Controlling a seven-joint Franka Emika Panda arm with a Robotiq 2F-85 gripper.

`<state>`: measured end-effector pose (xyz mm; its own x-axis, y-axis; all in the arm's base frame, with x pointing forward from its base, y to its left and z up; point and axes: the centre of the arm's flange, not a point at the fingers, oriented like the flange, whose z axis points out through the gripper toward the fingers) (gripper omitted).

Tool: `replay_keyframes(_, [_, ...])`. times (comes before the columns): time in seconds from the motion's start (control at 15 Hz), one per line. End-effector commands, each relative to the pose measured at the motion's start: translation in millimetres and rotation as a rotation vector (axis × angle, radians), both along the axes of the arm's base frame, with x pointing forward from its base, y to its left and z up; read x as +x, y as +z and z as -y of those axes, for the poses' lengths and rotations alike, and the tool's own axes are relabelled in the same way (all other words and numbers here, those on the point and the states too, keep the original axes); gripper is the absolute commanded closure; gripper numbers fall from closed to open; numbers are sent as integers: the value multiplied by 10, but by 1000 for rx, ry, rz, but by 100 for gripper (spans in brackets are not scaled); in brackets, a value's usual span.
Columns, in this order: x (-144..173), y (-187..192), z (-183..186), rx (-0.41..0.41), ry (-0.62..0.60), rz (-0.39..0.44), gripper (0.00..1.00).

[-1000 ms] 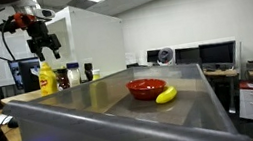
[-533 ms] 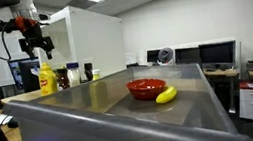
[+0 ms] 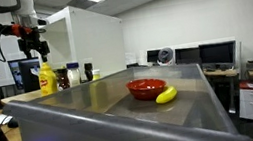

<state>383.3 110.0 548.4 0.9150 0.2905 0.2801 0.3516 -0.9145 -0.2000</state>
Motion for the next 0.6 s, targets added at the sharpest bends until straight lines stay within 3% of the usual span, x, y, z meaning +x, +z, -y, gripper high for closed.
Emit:
replay_keyframes(0.0, [4, -5, -5, 2, -1, -1, 0])
replay_keyframes(0.53, [17, -18, -8, 14, -2, 3, 0])
